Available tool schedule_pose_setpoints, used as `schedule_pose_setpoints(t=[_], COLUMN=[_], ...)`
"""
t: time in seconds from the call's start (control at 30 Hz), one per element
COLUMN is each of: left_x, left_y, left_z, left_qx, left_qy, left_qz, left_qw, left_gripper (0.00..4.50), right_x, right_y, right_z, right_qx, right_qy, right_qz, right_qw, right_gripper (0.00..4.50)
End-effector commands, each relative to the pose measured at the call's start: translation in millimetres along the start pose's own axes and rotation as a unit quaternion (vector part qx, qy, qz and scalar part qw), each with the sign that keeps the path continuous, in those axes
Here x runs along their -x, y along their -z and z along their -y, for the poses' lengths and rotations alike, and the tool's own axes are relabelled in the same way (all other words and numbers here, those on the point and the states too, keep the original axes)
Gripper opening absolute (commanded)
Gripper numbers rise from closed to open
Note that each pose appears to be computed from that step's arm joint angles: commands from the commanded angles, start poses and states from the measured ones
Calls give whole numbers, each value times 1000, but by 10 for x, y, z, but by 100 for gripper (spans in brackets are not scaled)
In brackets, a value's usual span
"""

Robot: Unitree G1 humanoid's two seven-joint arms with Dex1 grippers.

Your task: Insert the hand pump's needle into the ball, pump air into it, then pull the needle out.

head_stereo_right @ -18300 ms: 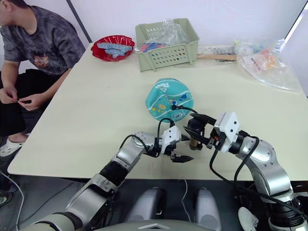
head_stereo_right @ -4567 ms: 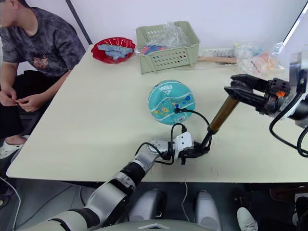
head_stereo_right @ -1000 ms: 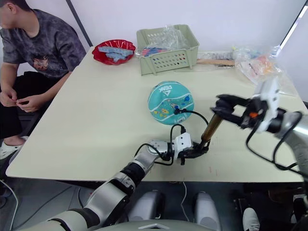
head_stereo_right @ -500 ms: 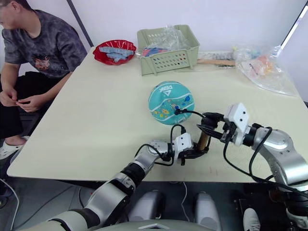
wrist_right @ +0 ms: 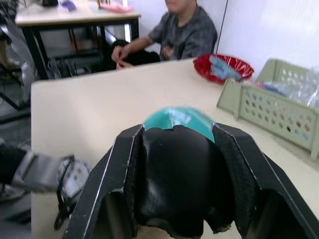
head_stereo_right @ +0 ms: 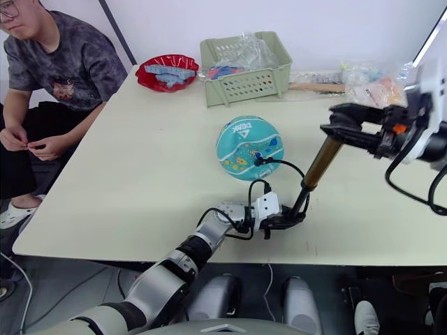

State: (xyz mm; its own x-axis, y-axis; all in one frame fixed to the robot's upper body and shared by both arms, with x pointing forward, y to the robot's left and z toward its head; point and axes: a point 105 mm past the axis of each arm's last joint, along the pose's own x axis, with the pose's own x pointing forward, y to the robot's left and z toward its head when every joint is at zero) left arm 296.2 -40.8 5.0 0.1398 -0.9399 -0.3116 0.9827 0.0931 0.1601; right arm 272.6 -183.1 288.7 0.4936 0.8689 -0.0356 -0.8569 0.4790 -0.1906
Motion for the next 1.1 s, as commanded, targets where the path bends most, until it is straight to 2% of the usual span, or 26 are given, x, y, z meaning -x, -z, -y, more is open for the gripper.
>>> schedule_pose_setpoints(t=[0.03, 0.13, 0.37, 0.6, 0.8, 0.83, 0.97, 1.1], left_x=[75, 73, 71, 74, 78, 84, 102, 108], left_y=[371, 374, 388, 387, 384, 384, 391, 401], left_z=[158, 164, 168, 158, 150, 145, 134, 145], left_qx=[34, 34, 33, 31, 31, 31, 33, 32], left_qy=[18, 18, 16, 15, 13, 12, 9, 12], left_qz=[-63, -64, -67, -69, -68, -69, -69, -71], left_qw=[997, 997, 997, 997, 997, 997, 997, 997], left_gripper=[116, 116, 116, 116, 116, 116, 116, 116], right_x=[171, 154, -80, -285, -369, -386, -362, -250], right_y=[-470, -369, 679, 1464, 1786, 1784, 1508, 1089], right_z=[50, 42, -130, -346, -505, -536, -402, -236], right_qx=[53, 45, 27, -16, -22, -22, -6, 9], right_qy=[30, 27, 21, 19, 10, 6, 20, 21], right_qz=[62, 46, -64, -89, -104, -101, -65, -32], right_qw=[996, 998, 997, 996, 994, 995, 998, 999], right_gripper=[173, 173, 173, 173, 173, 173, 173, 173])
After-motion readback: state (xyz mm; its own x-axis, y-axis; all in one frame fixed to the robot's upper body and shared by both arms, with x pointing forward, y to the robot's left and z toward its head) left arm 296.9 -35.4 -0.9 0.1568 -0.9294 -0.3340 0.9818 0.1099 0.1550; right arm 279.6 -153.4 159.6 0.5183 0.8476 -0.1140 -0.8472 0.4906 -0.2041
